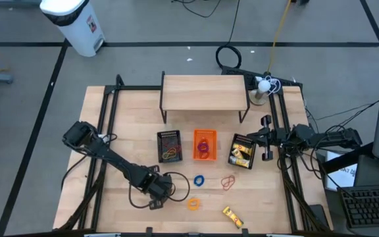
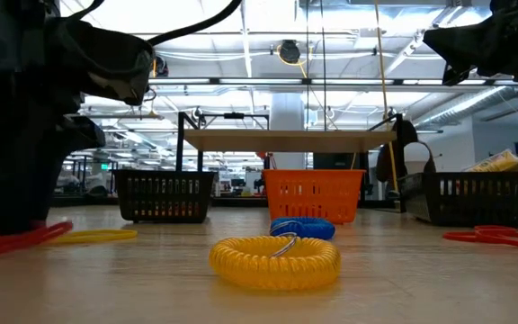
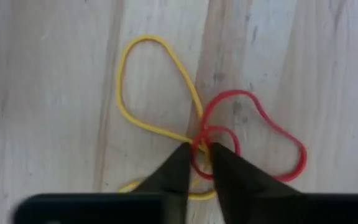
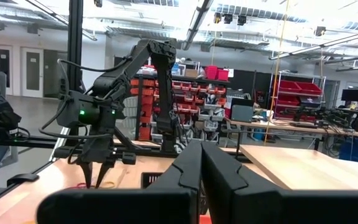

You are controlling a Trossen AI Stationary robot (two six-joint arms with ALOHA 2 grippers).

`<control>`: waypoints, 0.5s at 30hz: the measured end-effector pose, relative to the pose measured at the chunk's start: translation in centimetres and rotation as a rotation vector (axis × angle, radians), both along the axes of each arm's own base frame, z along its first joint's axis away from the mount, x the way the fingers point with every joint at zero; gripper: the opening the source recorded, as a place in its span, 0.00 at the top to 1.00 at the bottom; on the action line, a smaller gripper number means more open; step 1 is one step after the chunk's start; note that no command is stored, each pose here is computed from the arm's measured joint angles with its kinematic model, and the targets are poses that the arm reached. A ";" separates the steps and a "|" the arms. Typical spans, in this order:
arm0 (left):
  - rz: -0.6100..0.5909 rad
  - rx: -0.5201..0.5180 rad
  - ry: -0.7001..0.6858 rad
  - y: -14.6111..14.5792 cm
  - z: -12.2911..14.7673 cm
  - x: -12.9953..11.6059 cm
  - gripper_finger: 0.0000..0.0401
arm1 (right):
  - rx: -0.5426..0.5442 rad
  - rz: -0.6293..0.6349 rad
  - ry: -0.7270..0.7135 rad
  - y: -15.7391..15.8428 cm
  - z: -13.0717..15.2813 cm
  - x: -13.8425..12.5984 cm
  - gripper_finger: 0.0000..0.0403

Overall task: Pick & Place Office Desk Supplies
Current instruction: Put the yellow rubber band into the left black bin

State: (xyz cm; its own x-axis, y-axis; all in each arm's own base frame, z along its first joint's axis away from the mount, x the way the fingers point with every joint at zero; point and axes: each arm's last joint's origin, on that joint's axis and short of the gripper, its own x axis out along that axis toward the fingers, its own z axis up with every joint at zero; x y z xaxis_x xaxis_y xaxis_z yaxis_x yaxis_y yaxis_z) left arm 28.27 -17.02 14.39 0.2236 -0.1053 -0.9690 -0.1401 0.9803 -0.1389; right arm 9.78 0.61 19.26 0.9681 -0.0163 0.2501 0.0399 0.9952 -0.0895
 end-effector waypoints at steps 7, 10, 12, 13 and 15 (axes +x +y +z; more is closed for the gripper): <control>-0.008 -0.015 -0.031 0.1 1.2 -0.2 0.96 | 0.001 0.003 0.004 0.0 0.0 0.0 0.99; -0.018 -0.029 -0.061 0.2 2.7 -0.7 0.98 | 0.001 0.003 0.005 0.0 0.0 0.0 0.99; -0.019 -0.029 -0.100 0.3 4.1 -1.2 0.99 | 0.002 0.003 0.005 0.0 -0.1 0.0 0.99; -0.021 -0.024 -0.124 0.3 4.9 -1.6 0.98 | 0.002 0.003 0.005 0.0 0.0 0.0 0.99; -0.023 -0.008 -0.184 0.5 6.5 -2.4 0.97 | 0.002 0.003 0.005 0.0 -0.1 0.0 0.99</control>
State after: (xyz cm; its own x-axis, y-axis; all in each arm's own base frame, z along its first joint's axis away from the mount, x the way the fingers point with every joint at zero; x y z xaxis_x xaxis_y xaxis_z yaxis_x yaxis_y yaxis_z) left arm 25.91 -16.56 20.93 0.3942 -0.1195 -0.9112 -0.0895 0.9818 -0.1675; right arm 9.79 0.61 19.21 0.9695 -0.0135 0.2449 0.0361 0.9955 -0.0881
